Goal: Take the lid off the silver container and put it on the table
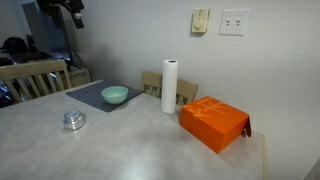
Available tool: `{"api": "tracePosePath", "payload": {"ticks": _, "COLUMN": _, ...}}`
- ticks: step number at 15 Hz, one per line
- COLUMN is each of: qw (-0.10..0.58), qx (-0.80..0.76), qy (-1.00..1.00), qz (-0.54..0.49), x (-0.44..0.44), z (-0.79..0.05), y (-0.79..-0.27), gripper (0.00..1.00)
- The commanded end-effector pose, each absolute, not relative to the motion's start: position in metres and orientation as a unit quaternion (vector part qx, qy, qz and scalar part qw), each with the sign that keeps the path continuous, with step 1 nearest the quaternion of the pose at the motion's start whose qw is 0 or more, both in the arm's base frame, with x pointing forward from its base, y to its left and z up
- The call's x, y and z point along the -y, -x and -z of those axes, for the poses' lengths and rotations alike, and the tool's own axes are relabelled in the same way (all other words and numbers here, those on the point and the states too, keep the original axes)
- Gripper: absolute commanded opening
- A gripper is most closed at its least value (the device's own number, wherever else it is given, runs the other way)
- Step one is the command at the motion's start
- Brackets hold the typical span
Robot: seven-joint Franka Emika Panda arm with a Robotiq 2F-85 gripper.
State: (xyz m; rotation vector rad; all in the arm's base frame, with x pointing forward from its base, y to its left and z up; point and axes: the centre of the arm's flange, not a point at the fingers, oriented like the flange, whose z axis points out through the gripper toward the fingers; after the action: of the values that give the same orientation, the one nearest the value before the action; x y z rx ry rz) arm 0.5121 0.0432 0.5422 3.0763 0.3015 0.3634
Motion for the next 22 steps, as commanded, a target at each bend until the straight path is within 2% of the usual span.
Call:
{"api": "tracePosePath", "payload": {"ticks": 1, "qw": -0.058, "qx": -0.110, "qy": -0.989, "qz": -0.081, "x": -0.016, "z": -0.518, "y": -0.577, "gripper": 1.00}}
{"api": "tracePosePath", "payload": {"ticks": 2, "qw": -0.075, "qx": -0.108, "qy": -0.989, "qz": -0.070, "x": -0.010, "z": -0.509, "y": -0.583, "gripper": 1.00}}
{"api": "tracePosePath", "payload": {"ticks": 3, "qw": -0.046, "qx": -0.100, "qy": -0.989, "qz": -0.097, "x": -0.019, "z": -0.518, "y": -0.550, "gripper": 1.00}}
{"api": "tracePosePath", "payload": {"ticks": 9, "qw": -0.070, "qx": -0.091, "qy": -0.990, "qz": -0.079, "x": -0.012, "z": -0.491, "y": -0.582, "gripper": 1.00}}
{"api": "tracePosePath", "payload": {"ticks": 14, "qw": -0.047, "qx": 0.026, "qy": -0.996, "qz": -0.065, "x": -0.043, "z": -0.397, "y": -0.575, "gripper": 1.00}}
{"api": "tracePosePath", "payload": {"ticks": 18, "qw": -0.027, "qx": 0.009, "qy": -1.000, "qz": 0.012, "x": -0.088, "z": -0.297, "y": -0.564, "gripper": 1.00}}
{"api": "tracePosePath", "payload": {"ticks": 19, "qw": -0.035, "qx": 0.015, "qy": -0.999, "qz": -0.012, "x": -0.073, "z": -0.334, "y": -0.564, "gripper": 1.00}}
{"api": "tracePosePath", "payload": {"ticks": 22, "qw": -0.030, "qx": 0.007, "qy": -0.999, "qz": 0.021, "x": -0.091, "z": -0.292, "y": -0.558, "gripper": 1.00}}
